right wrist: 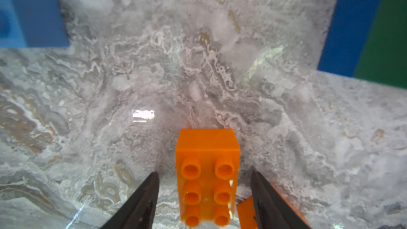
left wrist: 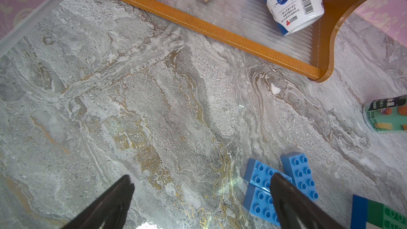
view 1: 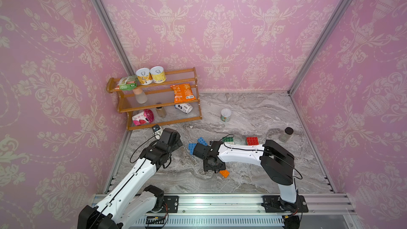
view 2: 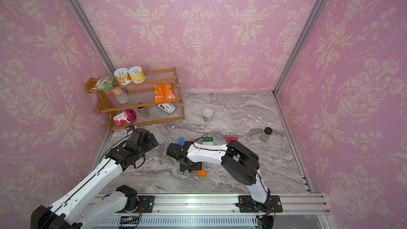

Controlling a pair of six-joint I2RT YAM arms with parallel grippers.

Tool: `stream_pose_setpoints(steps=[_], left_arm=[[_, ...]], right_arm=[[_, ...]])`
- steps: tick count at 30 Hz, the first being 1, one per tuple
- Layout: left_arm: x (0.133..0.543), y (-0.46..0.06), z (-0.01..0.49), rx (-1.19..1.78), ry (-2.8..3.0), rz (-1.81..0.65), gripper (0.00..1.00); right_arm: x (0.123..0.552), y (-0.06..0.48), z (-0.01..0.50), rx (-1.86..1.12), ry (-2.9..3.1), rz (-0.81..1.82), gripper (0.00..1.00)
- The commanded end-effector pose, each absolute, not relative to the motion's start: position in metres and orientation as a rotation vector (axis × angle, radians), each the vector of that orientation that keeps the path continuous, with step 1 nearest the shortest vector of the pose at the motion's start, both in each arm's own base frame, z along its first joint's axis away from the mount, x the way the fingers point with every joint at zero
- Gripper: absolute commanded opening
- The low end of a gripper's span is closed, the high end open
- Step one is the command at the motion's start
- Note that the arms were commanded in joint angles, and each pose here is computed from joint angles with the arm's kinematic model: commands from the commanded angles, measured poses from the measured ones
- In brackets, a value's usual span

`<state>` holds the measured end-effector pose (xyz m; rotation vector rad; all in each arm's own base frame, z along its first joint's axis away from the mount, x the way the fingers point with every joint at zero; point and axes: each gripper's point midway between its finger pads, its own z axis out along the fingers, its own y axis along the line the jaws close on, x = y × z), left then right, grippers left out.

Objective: Assemble a rectangle with lego
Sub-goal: Place the lego brick at the center of the board, then assemble the lego brick with the lego brick.

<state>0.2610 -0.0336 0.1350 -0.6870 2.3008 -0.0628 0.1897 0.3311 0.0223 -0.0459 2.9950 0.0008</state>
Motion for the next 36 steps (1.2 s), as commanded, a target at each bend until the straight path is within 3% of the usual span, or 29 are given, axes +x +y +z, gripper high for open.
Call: stream_pose_setpoints(steps=[1,7,17,31,36], left_arm=[[0.255,-0.031,0.134,-0.719,2.295,-0.082,0.99],[0.257,-0.028,0.143,-0.719,2.263,-0.078,0.99],[0.254,-0.026,0.139,-0.744,2.263,-0.072,0.99],[0.246,-0.022,0.139,-0.776,2.249,-0.082,0.99],[0.245,-0.023,0.138,-0.788,2.246,-0.099,0.99]], right_arm=[[0.193,0.322,0.05,-0.077,2.945,-0.016,0.71],[0.196,0.311,0.068,-0.097,2.913,0.08,0.81],[0.173,0.278,0.033,-0.184,2.996,0.194,0.89],[0.154,0.286,0.015,-0.326,3.051,0.21,0.8],[0.142,0.284,0.015,-0.346,3.07,0.164,0.71]])
